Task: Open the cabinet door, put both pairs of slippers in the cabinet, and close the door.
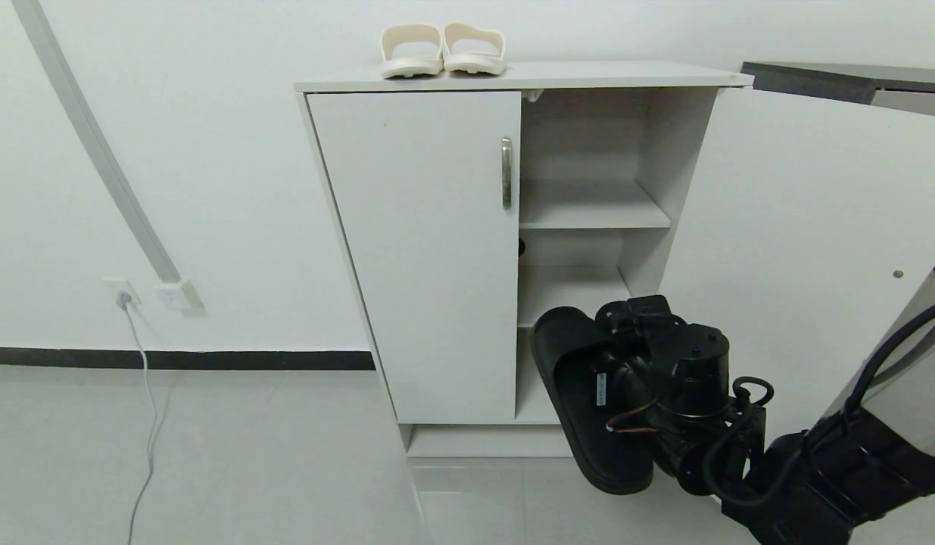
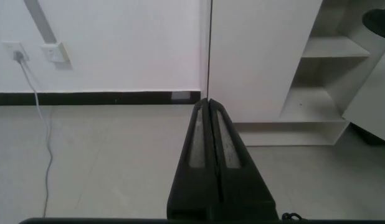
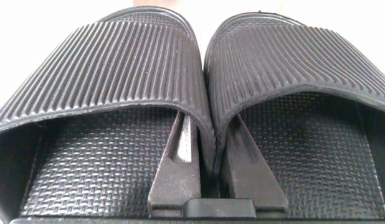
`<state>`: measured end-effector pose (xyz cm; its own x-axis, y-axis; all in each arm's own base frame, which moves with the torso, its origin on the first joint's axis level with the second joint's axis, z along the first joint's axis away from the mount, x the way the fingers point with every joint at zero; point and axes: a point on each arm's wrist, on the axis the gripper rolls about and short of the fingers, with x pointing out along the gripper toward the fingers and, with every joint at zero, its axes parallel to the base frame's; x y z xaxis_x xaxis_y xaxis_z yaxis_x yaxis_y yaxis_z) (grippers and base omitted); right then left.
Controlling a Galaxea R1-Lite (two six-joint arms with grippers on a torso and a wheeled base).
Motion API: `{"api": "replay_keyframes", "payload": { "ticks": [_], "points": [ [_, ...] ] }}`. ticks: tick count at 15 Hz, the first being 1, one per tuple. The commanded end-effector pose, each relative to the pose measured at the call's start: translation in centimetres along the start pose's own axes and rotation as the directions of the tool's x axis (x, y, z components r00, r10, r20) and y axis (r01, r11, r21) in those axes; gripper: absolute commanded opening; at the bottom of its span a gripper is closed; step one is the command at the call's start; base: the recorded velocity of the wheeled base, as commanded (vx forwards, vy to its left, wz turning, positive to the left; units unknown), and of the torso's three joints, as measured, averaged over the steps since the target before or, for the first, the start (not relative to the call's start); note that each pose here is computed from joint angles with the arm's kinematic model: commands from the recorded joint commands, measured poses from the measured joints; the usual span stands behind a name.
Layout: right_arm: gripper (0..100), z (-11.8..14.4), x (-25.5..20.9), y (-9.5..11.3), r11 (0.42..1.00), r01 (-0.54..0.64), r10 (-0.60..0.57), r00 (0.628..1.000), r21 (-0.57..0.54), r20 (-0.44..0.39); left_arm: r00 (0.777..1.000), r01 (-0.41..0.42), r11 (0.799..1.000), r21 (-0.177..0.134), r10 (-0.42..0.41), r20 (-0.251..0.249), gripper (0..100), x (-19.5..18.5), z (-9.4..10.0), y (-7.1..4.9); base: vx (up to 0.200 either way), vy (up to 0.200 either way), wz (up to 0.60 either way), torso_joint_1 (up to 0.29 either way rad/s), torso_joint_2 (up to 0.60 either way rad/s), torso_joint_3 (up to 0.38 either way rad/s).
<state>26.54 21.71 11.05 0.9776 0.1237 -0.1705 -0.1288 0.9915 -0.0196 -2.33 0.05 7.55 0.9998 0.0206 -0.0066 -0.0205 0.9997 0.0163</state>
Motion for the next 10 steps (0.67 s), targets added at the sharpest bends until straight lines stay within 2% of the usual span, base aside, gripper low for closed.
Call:
{"api": "replay_keyframes", "payload": {
  "ticks": [1,4,6,10],
  "points": [
    [0,-0.4,0.3,0.2,1.000,0.000,0.000,1.000,-0.005,-0.007,1.000,0.025,1.000,0.001,-0.025,-0.001,0,0.1,0.0,-0.1,0.000,0.000,0.00,0.000,0.00,0.000],
    [0,-0.4,1.7,1.7,1.000,0.025,-0.025,0.999,0.008,0.020,1.000,0.025,1.000,-0.009,-0.025,0.001,0,0.1,0.0,-0.1,0.000,0.000,0.00,0.000,0.00,0.000],
    [0,0.2,2.7,3.4,0.996,0.088,-0.089,0.995,0.025,0.052,1.000,0.027,1.000,-0.008,-0.027,0.001,0,0.1,0.0,-0.1,0.000,0.000,0.00,0.000,0.00,0.000],
    [0,0.4,4.6,4.1,0.992,0.128,-0.128,0.991,0.008,0.022,1.000,0.028,1.000,-0.005,-0.028,0.001,0,0.1,0.0,-0.1,0.000,0.000,0.00,0.000,0.00,0.000]
  ]
}}
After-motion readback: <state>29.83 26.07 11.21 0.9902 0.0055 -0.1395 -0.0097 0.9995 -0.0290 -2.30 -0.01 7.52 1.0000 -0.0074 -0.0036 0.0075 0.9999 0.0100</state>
